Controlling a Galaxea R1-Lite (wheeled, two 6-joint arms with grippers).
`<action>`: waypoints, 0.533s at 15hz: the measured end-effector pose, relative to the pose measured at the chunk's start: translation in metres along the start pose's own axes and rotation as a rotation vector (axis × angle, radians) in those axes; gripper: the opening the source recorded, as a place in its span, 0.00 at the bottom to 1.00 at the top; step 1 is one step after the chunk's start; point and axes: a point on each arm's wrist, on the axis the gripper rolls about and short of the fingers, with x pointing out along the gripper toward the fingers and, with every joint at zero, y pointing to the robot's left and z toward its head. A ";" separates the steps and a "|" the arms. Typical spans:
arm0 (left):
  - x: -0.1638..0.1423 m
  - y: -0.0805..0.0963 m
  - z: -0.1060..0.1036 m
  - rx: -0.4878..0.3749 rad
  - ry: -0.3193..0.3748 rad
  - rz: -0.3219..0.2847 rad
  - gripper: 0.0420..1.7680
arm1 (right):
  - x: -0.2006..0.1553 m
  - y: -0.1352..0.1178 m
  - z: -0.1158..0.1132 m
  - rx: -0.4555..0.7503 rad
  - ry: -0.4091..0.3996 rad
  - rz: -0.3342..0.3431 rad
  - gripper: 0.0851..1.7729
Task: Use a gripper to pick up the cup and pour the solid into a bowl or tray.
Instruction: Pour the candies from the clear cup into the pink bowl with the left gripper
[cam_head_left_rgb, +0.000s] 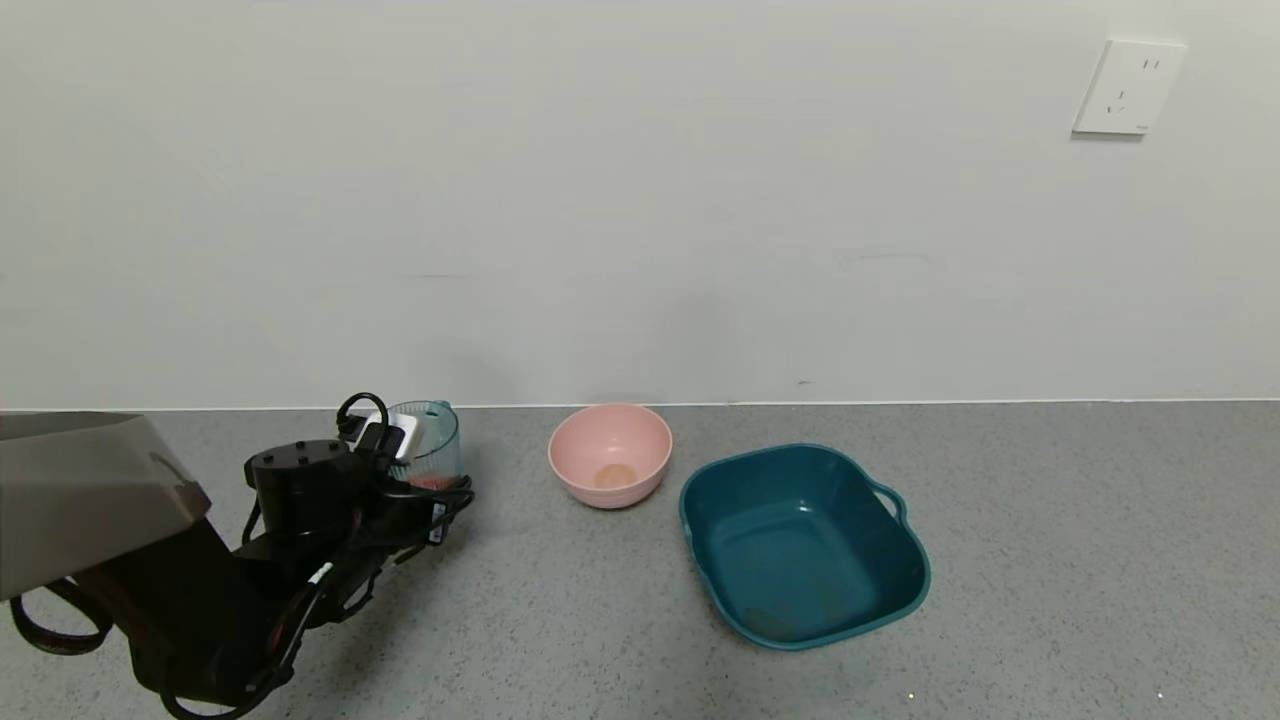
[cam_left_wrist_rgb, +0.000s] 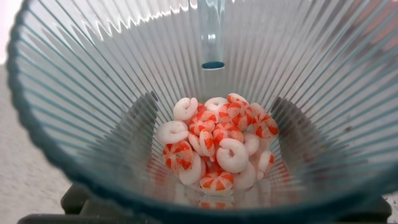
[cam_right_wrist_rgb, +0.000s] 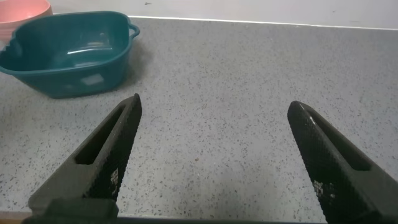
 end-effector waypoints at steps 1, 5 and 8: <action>-0.001 0.001 0.007 0.026 -0.004 0.001 0.73 | 0.000 0.000 0.000 0.000 0.000 0.000 0.96; -0.003 0.006 0.036 0.118 -0.023 0.001 0.73 | 0.000 0.000 0.000 0.000 0.000 0.000 0.96; -0.003 0.006 0.058 0.194 -0.046 0.033 0.73 | 0.000 0.000 0.000 0.000 0.000 0.000 0.96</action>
